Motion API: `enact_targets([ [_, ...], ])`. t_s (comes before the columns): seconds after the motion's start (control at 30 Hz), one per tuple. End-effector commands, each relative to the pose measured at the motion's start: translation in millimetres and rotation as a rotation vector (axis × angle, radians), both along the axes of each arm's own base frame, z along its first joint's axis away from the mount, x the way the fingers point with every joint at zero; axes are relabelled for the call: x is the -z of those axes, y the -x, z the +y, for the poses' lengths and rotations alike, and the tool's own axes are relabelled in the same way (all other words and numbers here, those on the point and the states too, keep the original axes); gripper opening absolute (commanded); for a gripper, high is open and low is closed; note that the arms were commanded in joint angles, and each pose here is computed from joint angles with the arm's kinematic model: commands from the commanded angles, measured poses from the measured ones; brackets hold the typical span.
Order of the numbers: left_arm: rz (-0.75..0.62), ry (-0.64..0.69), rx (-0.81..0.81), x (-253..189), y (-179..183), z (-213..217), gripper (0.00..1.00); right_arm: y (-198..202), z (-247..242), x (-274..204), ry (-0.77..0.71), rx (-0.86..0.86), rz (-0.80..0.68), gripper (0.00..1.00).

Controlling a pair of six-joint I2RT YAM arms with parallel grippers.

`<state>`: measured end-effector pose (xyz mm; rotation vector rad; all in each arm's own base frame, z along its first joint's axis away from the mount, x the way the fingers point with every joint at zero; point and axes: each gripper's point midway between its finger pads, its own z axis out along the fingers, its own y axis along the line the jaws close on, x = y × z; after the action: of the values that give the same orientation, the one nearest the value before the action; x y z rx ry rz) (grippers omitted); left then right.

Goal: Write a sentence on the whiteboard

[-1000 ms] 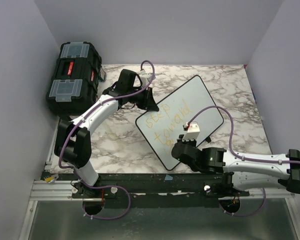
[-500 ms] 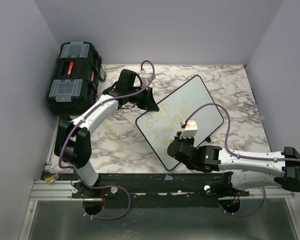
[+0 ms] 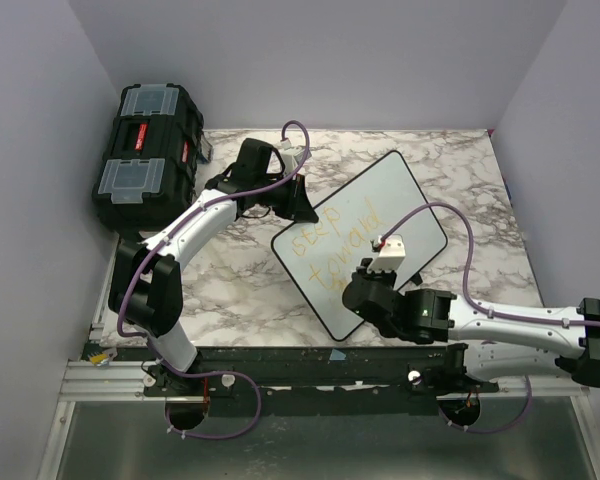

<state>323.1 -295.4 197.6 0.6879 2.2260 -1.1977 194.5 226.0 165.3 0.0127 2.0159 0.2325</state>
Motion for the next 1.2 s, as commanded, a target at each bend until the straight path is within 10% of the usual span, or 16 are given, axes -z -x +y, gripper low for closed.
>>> enact_targets([
  [0.0, -0.066, -0.056, 0.071, 12.3, 12.3, -5.4, 0.0, -2.0, -14.8, -5.1, -0.007, 0.044, -0.021, 0.01],
  [1.17, -0.068, -0.056, 0.068, 12.0, 11.4, -5.4, 0.0, 5.6, -13.7, 38.3, -0.009, 0.03, 0.041, 0.01],
])
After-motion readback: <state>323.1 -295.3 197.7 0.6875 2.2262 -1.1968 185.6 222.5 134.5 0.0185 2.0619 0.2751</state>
